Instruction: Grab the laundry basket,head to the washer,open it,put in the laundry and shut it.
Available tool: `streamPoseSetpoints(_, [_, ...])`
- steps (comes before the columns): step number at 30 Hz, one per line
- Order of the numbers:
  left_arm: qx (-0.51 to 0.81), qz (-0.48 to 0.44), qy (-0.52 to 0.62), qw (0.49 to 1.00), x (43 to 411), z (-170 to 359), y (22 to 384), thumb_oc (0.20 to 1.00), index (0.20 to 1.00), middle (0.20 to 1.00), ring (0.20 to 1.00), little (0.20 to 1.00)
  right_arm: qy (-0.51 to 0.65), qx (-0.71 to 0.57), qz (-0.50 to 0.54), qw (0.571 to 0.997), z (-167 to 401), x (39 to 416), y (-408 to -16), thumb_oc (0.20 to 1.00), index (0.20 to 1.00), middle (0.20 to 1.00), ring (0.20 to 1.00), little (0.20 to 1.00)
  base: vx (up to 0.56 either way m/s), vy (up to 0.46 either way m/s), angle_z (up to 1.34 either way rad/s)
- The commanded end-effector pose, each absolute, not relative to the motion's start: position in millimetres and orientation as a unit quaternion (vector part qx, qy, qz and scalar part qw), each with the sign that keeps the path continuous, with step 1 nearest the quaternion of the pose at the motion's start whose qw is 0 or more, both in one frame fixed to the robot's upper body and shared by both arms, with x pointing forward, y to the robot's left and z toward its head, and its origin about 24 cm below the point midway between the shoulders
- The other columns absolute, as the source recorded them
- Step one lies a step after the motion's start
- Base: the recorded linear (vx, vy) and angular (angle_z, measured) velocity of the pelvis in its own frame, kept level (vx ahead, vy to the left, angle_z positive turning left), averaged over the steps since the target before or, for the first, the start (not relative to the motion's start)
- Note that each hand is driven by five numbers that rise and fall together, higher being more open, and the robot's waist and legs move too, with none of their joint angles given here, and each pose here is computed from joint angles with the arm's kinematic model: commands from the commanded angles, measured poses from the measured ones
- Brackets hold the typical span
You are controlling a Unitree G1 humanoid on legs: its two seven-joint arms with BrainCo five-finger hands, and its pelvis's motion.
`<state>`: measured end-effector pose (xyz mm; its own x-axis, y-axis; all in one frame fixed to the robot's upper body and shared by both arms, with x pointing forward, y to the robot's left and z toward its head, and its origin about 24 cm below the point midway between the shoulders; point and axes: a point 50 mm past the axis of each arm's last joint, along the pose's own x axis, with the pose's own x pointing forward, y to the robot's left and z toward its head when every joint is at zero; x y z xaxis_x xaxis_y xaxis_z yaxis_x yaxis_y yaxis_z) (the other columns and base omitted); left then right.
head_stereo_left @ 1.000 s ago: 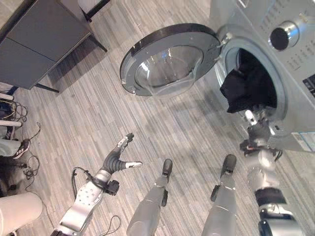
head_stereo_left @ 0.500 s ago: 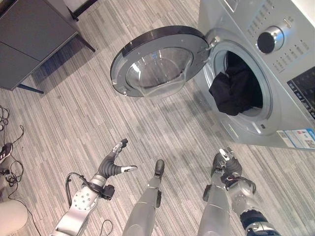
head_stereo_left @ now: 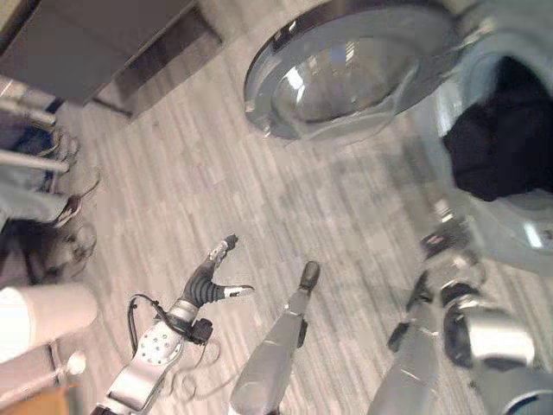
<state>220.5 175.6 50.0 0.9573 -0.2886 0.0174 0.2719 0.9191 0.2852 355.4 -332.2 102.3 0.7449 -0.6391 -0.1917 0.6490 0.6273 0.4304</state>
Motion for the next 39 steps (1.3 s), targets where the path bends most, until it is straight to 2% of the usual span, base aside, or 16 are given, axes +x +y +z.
streamPoseSetpoints(1, [0.134,-0.144,-0.076,0.978,225.4,70.3,174.4,1.0,1.0,1.0,1.0,1.0,-0.014,0.255,-0.366,0.895,111.0,356.6,-333.7,1.0,1.0,1.0,1.0,1.0,0.0,-0.004,0.22])
streamPoseSetpoints(2, [0.134,-0.144,-0.076,0.978,225.4,70.3,174.4,1.0,1.0,1.0,1.0,1.0,-0.014,0.255,-0.366,0.895,111.1,356.6,-333.8,1.0,1.0,1.0,1.0,1.0,0.0,-0.011,0.12])
streamPoseSetpoints(5, [0.138,-0.134,-0.081,0.978,230.1,73.6,173.7,1.0,1.0,1.0,1.0,1.0,-0.085,0.369,-0.457,0.805,145.4,341.6,-374.3,1.0,1.0,1.0,1.0,1.0,-0.01,-0.025,0.17])
streamPoseSetpoints(11, [0.131,-0.126,-0.091,0.979,231.5,76.5,173.2,1.0,1.0,1.0,1.0,1.0,-0.112,0.361,-0.461,0.803,171.2,340.0,-385.5,1.0,1.0,1.0,1.0,1.0,0.0,0.0,0.09])
streamPoseSetpoints(16, [0.124,-0.123,-0.09,0.981,232.7,77.0,170.8,1.0,1.0,1.0,1.0,1.0,-0.135,0.405,-0.501,0.753,177.7,329.7,-397.7,1.0,1.0,1.0,1.0,1.0,0.01,0.006,-0.04])
streamPoseSetpoints(23, [0.115,-0.115,-0.094,0.982,234.3,78.8,172.5,1.0,1.0,1.0,1.0,1.0,-0.13,0.394,-0.507,0.755,177.8,326.3,-402.1,1.0,1.0,1.0,1.0,1.0,0.0,-0.001,-0.01])
streamPoseSetpoints(27, [0.114,-0.114,-0.094,0.982,231.9,78.5,173.8,1.0,1.0,1.0,1.0,1.0,-0.16,0.385,-0.502,0.757,204.6,323.3,-411.0,1.0,1.0,1.0,1.0,1.0,0.0,0.0,0.0])
streamPoseSetpoints(29, [0.114,-0.112,-0.095,0.982,231.7,78.9,174.5,1.0,1.0,1.0,1.0,1.0,-0.172,0.381,-0.499,0.76,215.2,322.8,-412.9,0.784,0.784,0.784,0.784,0.784,0.0,0.0,0.0])
streamPoseSetpoints(31, [0.112,-0.115,-0.098,0.982,231.2,79.8,174.2,1.0,1.0,1.0,1.0,1.0,-0.19,0.359,-0.486,0.774,237.9,324.2,-413.2,0.432,0.432,0.432,0.432,0.432,0.0,0.0,0.0])
streamPoseSetpoints(32, [0.109,-0.114,-0.099,0.983,231.5,80.2,173.7,1.0,1.0,1.0,1.0,1.0,-0.192,0.357,-0.485,0.775,241.6,324.7,-412.8,0.329,0.329,0.329,0.329,0.329,0.0,0.0,0.0])
streamPoseSetpoints(33, [0.105,-0.115,-0.1,0.983,231.3,80.3,173.2,1.0,1.0,1.0,1.0,1.0,-0.2,0.349,-0.478,0.781,250.4,325.8,-411.6,0.272,0.272,0.272,0.272,0.272,0.0,0.0,0.0])
streamPoseSetpoints(36, [0.095,-0.123,-0.096,0.983,230.5,79.1,170.2,1.0,1.0,1.0,1.0,1.0,-0.222,0.338,-0.448,0.798,270.2,334.5,-400.1,0.272,0.272,0.272,0.272,0.272,0.02,-0.035,-0.04])
streamPoseSetpoints(37, [0.091,-0.123,-0.095,0.984,230.8,78.6,169.7,1.0,1.0,1.0,1.0,1.0,-0.228,0.339,-0.438,0.801,274.5,337.9,-395.1,0.2,0.2,0.2,0.2,0.2,0.03,-0.064,-0.08])
streamPoseSetpoints(38, [0.091,-0.125,-0.094,0.984,230.9,78.3,169.3,1.0,1.0,1.0,1.0,1.0,-0.232,0.34,-0.433,0.802,276.9,339.5,-392.7,0.2,0.2,0.2,0.2,0.2,0.04,-0.044,-0.14])
streamPoseSetpoints(39, [0.089,-0.127,-0.09,0.984,231.4,77.4,169.0,1.0,1.0,1.0,1.0,1.0,-0.246,0.345,-0.418,0.804,286.0,343.7,-384.9,0.241,0.241,0.241,0.241,0.241,0.03,-0.03,-0.16])
